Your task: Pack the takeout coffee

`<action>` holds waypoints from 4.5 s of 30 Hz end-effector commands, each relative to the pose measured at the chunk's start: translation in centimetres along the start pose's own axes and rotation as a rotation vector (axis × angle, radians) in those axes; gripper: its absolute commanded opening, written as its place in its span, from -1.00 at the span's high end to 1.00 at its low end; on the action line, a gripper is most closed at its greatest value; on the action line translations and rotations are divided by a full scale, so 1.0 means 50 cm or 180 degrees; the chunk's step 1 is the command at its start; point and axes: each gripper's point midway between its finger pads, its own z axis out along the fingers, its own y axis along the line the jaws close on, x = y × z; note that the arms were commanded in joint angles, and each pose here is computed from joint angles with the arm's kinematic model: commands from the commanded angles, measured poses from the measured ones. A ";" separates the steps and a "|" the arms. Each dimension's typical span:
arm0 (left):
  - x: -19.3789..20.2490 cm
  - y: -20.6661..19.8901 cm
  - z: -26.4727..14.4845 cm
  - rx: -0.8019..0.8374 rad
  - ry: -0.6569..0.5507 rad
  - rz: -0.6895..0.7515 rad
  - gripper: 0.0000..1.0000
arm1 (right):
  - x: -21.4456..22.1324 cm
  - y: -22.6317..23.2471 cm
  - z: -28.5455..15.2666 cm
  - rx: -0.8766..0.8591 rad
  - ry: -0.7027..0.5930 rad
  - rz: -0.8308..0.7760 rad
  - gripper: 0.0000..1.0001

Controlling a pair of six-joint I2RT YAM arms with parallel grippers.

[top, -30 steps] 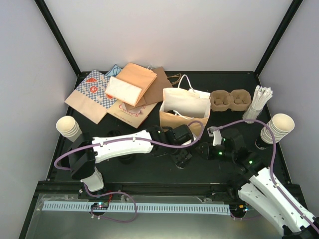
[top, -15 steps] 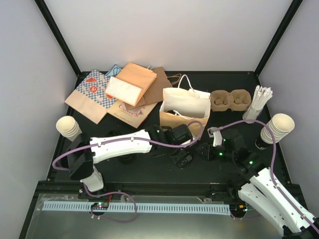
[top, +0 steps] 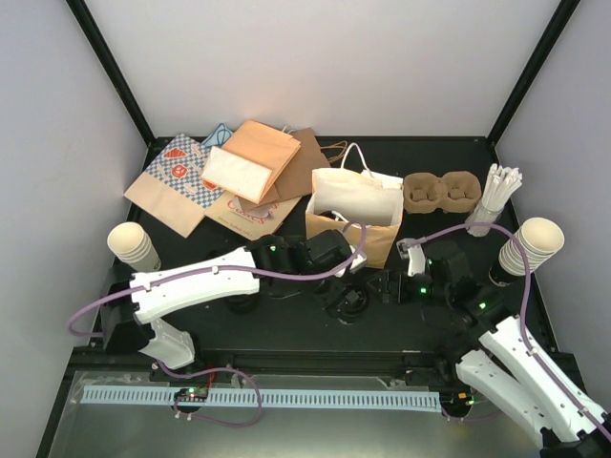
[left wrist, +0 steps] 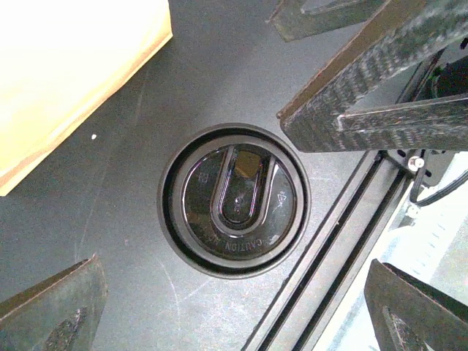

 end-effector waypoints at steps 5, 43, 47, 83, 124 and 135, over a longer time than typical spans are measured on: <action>-0.022 0.055 -0.080 0.0027 -0.0483 -0.0499 -0.91 | -0.034 0.004 -0.020 0.0310 0.0059 -0.0170 -0.84; 0.085 0.100 0.083 0.1135 -0.0621 -0.1861 -0.07 | 0.050 0.078 0.100 0.1525 0.0710 -0.1311 -0.74; 0.093 0.101 0.101 0.1130 -0.0536 -0.1887 -0.07 | 0.049 0.061 0.104 0.1710 0.0733 -0.1315 -0.74; 0.080 0.058 0.108 0.1509 -0.0527 -0.1803 -0.09 | 0.075 0.041 0.114 0.1691 0.0854 -0.1355 -0.51; 0.092 0.065 0.128 0.1269 -0.0307 -0.1838 -0.06 | 0.095 0.033 0.087 0.1600 0.0993 -0.1399 -0.79; 0.052 0.056 0.100 0.1330 -0.0443 -0.1811 -0.19 | 0.068 0.022 0.052 0.1744 0.0777 -0.1366 -0.71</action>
